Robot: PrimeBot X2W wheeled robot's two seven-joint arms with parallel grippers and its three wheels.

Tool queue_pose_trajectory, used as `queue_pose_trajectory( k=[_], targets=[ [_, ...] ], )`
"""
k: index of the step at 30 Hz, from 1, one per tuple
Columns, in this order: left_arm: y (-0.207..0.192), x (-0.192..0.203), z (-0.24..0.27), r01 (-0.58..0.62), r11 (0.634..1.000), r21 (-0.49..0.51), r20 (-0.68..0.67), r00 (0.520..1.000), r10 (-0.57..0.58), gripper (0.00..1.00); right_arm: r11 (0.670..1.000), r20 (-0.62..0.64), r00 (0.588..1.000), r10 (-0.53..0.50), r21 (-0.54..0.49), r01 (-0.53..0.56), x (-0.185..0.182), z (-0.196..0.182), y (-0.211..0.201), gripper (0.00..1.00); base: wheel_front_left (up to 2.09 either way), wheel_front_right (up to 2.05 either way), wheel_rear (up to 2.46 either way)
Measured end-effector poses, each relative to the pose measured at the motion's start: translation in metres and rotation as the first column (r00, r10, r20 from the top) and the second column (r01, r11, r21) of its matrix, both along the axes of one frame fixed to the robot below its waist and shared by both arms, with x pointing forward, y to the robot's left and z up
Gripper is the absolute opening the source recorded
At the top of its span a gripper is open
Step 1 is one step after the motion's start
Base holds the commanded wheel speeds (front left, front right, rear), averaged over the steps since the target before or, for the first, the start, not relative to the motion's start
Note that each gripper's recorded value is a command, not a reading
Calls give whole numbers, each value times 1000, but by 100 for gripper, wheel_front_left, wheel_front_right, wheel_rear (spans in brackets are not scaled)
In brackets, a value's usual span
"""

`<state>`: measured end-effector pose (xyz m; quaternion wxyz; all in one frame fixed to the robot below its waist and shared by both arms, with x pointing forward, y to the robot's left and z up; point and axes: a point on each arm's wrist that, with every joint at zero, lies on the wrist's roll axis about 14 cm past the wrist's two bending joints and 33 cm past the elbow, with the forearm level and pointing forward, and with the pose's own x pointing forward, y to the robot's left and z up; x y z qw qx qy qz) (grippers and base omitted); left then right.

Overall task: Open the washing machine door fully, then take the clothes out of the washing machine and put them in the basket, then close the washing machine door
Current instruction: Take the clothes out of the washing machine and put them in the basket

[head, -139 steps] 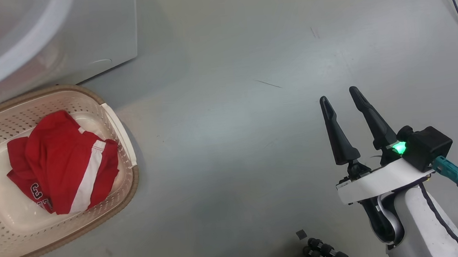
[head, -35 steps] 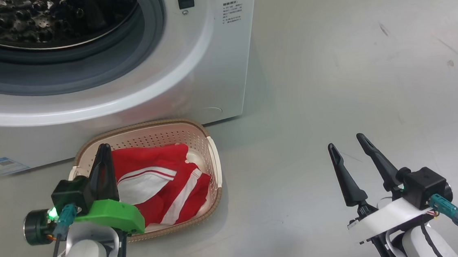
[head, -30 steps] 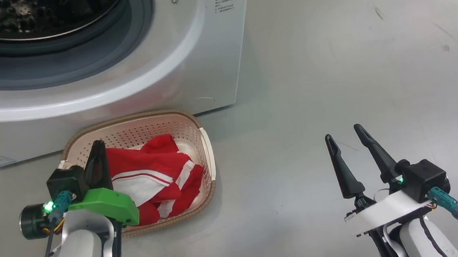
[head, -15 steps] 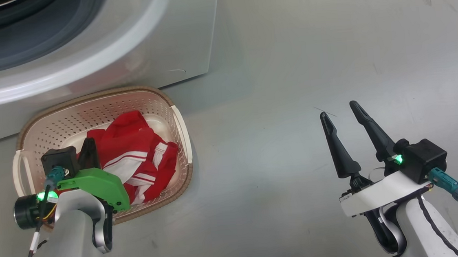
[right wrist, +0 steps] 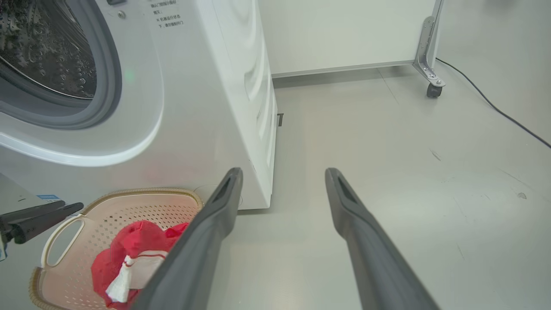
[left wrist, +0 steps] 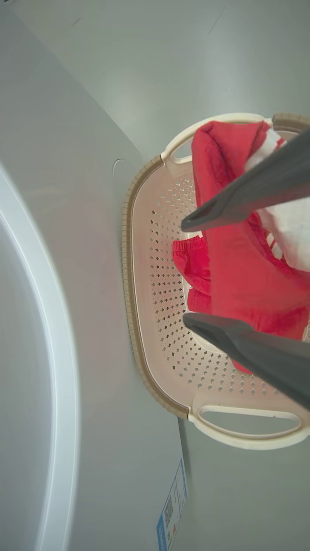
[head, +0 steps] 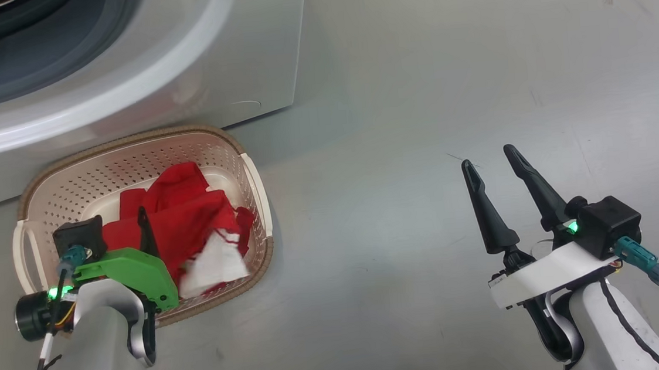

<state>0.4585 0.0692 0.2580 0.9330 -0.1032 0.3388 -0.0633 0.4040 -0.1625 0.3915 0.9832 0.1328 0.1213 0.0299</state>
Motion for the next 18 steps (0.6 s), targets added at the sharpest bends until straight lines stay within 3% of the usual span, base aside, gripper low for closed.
queue_pose_trajectory(
  k=[18],
  targets=[
    [12, 9, 56, -15, 1000, -22, 183, 983, 18, 100, 999, 53, 998, 26, -29, -24, 1, 19, -3, 100, 0, 0, 0]
  ],
)
